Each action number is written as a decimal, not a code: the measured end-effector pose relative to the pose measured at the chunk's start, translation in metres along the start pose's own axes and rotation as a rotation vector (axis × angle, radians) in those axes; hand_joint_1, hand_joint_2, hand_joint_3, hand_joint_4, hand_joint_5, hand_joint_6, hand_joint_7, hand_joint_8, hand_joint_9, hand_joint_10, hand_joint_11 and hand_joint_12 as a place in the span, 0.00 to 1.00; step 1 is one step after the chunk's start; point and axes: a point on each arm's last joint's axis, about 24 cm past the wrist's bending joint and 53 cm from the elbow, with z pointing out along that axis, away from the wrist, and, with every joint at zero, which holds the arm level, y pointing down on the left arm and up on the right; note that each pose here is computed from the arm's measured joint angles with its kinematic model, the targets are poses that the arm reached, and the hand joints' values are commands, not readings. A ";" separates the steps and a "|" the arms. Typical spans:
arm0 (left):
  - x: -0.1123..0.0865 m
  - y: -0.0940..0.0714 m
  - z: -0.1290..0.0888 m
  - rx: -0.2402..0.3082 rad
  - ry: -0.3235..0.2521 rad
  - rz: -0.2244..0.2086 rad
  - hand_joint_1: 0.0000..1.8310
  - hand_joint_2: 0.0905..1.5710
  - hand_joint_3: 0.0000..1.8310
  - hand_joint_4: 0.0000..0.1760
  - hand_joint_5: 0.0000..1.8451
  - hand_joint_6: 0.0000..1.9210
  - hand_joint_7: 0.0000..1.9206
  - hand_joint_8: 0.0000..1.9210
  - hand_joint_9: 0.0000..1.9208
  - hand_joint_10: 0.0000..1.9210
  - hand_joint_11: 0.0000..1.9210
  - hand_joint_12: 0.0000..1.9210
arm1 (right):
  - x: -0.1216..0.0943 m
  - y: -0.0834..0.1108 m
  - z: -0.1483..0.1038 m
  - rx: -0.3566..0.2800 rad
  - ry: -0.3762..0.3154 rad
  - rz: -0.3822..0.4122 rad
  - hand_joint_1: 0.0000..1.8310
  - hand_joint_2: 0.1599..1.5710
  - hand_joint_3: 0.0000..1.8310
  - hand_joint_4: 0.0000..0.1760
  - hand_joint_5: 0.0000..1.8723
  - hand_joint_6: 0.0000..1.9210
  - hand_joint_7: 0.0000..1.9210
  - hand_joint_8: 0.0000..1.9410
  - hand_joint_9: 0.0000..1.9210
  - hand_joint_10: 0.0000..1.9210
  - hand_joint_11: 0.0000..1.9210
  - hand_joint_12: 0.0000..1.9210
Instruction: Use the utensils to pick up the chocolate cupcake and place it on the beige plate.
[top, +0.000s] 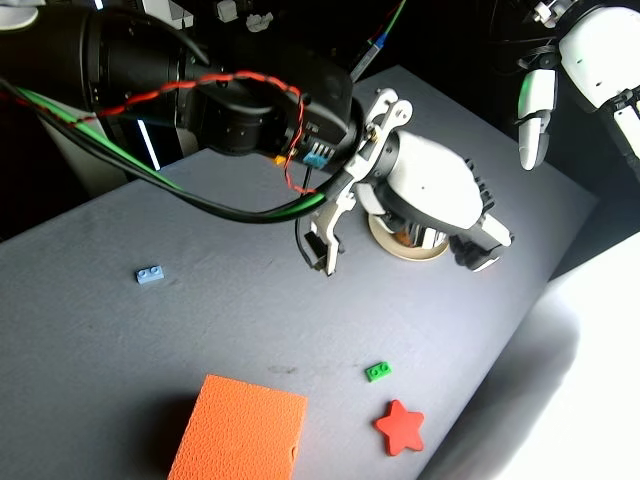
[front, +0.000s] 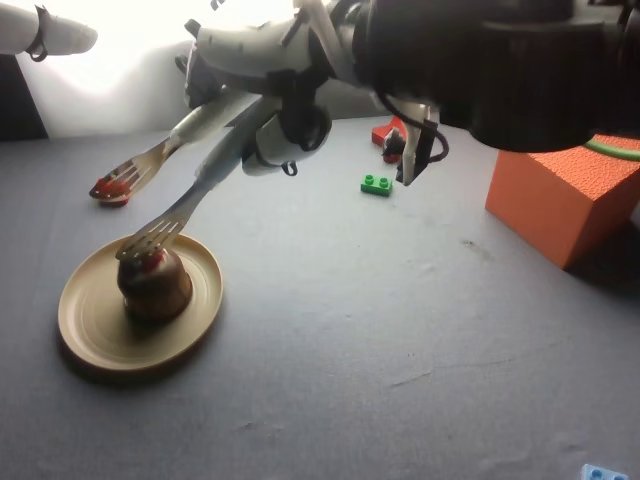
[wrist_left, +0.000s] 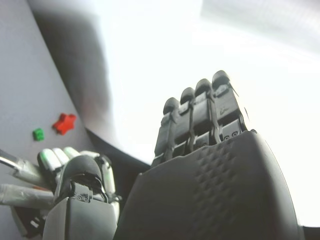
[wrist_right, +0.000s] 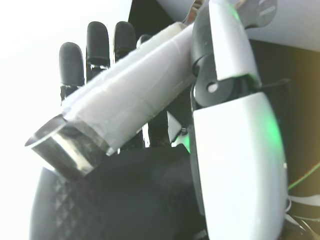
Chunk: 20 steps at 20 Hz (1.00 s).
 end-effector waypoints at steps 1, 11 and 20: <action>0.000 0.000 0.000 0.000 0.000 0.000 0.00 0.71 0.00 0.00 0.03 0.00 0.02 0.00 0.00 0.00 0.00 0.00 | -0.003 0.002 -0.003 -0.004 -0.004 -0.007 0.59 0.68 0.00 0.00 0.43 0.02 0.43 0.00 0.31 0.26 0.10 0.68; 0.000 0.002 -0.002 -0.003 0.000 0.001 0.00 0.70 0.00 0.00 0.05 0.01 0.04 0.01 0.03 0.01 0.03 0.02 | -0.009 0.002 -0.058 -0.016 -0.013 -0.003 0.59 0.67 0.00 0.00 0.46 0.02 0.44 0.01 0.33 0.26 0.14 0.67; 0.000 0.004 -0.003 -0.008 0.000 0.001 0.00 0.70 0.00 0.00 0.06 0.00 0.05 0.00 0.03 0.00 0.00 0.09 | 0.051 -0.015 -0.088 0.015 0.099 0.150 0.58 0.67 0.00 0.00 0.45 0.01 0.45 0.01 0.34 0.25 0.14 0.67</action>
